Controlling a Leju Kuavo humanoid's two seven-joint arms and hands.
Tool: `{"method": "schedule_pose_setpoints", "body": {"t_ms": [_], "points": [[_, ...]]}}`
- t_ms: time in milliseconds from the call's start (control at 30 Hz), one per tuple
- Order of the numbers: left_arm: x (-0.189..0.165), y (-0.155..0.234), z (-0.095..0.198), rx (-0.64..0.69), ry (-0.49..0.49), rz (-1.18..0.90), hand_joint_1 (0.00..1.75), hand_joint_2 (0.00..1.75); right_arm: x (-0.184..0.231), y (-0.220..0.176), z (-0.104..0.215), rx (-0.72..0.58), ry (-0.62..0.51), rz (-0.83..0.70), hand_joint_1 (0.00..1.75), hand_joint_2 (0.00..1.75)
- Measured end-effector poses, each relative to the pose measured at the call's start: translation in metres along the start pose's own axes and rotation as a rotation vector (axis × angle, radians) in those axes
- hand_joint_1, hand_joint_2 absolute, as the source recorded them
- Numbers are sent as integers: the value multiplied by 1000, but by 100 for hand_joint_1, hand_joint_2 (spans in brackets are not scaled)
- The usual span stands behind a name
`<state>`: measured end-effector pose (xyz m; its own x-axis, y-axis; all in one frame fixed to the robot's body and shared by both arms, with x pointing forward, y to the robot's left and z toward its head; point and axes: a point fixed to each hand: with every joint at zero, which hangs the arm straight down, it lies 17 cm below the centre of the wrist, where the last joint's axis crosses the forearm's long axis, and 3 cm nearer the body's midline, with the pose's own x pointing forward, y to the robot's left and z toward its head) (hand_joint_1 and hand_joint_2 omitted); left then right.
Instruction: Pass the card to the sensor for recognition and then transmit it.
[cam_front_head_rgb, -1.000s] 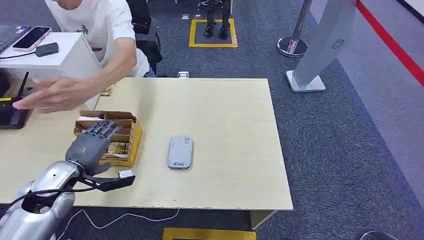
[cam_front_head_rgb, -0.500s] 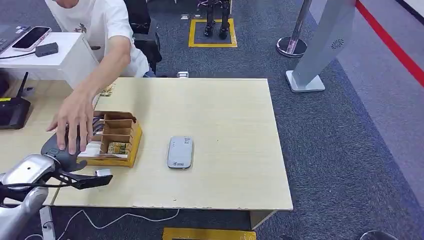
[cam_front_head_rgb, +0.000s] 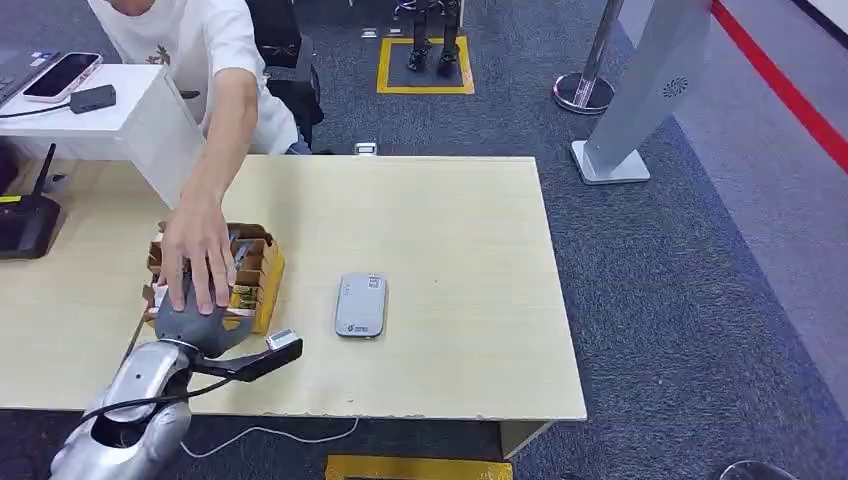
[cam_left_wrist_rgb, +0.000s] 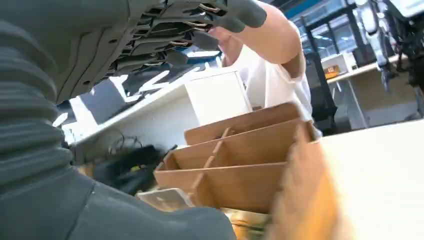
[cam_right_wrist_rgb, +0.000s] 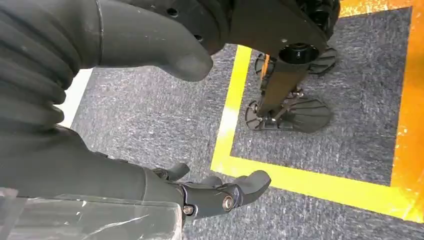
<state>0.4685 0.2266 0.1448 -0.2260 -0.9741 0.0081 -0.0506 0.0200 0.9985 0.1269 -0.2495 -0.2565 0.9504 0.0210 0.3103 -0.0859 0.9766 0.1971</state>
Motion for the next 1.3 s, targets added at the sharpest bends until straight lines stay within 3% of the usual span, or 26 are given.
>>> {"method": "schedule_pose_setpoints", "body": {"t_ms": [200,1300], "points": [[29,5,2,26,29,125,0,175,-2,1,0,0,-1,-11,0,175],[29,3,3,20,68,171,0,175,-6,1,1,-1,4,-19,0,175]]}}
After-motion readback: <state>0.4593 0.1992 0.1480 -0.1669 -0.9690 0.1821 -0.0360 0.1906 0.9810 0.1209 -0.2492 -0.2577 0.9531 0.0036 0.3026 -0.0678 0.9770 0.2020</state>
